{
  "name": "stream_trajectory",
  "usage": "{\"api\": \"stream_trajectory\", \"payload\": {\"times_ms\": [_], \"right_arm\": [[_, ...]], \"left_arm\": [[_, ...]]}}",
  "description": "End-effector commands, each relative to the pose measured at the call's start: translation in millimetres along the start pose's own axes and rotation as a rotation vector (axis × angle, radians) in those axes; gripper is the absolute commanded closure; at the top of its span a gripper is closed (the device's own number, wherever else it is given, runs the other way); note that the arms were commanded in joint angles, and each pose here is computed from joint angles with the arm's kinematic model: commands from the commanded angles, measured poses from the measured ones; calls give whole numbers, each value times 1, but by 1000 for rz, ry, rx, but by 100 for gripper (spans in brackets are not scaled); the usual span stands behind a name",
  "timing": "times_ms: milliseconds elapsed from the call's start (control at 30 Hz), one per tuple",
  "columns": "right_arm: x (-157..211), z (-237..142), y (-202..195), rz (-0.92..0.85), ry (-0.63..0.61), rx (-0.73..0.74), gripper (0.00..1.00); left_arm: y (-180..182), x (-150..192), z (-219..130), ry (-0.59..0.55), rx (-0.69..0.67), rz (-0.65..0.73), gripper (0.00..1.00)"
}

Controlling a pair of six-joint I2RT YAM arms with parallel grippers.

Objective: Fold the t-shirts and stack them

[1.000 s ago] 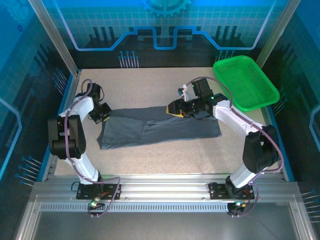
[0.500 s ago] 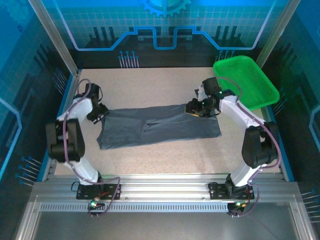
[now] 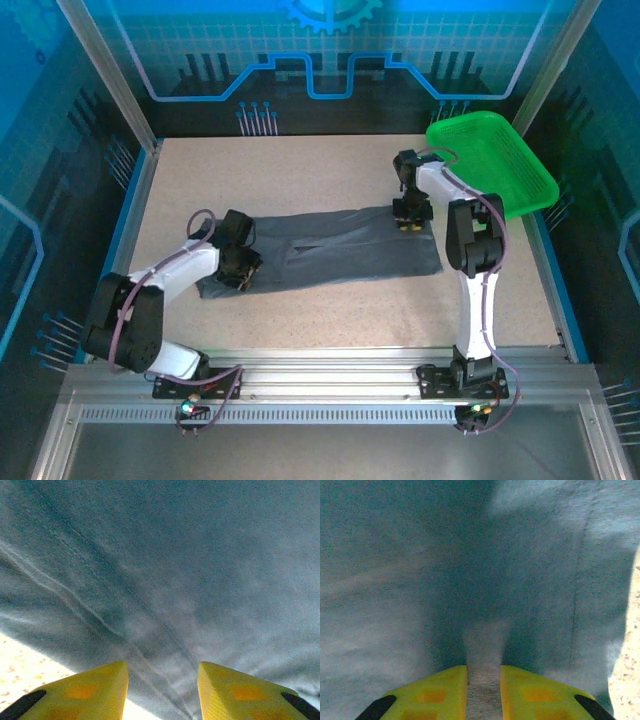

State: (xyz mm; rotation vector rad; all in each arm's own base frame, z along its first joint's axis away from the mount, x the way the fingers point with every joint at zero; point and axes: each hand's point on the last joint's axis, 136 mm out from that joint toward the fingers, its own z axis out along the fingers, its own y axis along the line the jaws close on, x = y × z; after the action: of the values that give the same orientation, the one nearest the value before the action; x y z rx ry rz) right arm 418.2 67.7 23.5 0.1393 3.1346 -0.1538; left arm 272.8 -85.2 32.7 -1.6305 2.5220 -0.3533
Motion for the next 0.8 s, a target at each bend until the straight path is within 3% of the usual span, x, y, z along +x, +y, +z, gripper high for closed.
{"api": "stream_trajectory", "payload": {"times_ms": [0, 133, 233, 367, 500, 667, 767], "right_arm": [[20, 11, -17, -52, 122, 92, 73], [45, 19, -13, -51, 200, 95, 70], [70, 17, -5, -30, 227, 69, 67], [111, 14, 19, 9, 295, 45, 66], [156, 13, 52, 117, 360, 15, 69], [224, 32, 108, 349, 450, -162, 69], [241, 36, 141, 406, 463, -237, 68]], "left_arm": [[8, 2, 22, 57, -47, -154, 57], [11, -19, 38, 49, -67, -206, 56], [-16, -51, 46, 41, -51, -176, 56], [-101, -87, 69, 120, 41, -41, 57], [-186, -113, 81, 93, 106, 120, 57], [-255, -109, 101, 85, 135, 225, 55], [-278, -98, 112, 96, 186, 226, 55]]}}
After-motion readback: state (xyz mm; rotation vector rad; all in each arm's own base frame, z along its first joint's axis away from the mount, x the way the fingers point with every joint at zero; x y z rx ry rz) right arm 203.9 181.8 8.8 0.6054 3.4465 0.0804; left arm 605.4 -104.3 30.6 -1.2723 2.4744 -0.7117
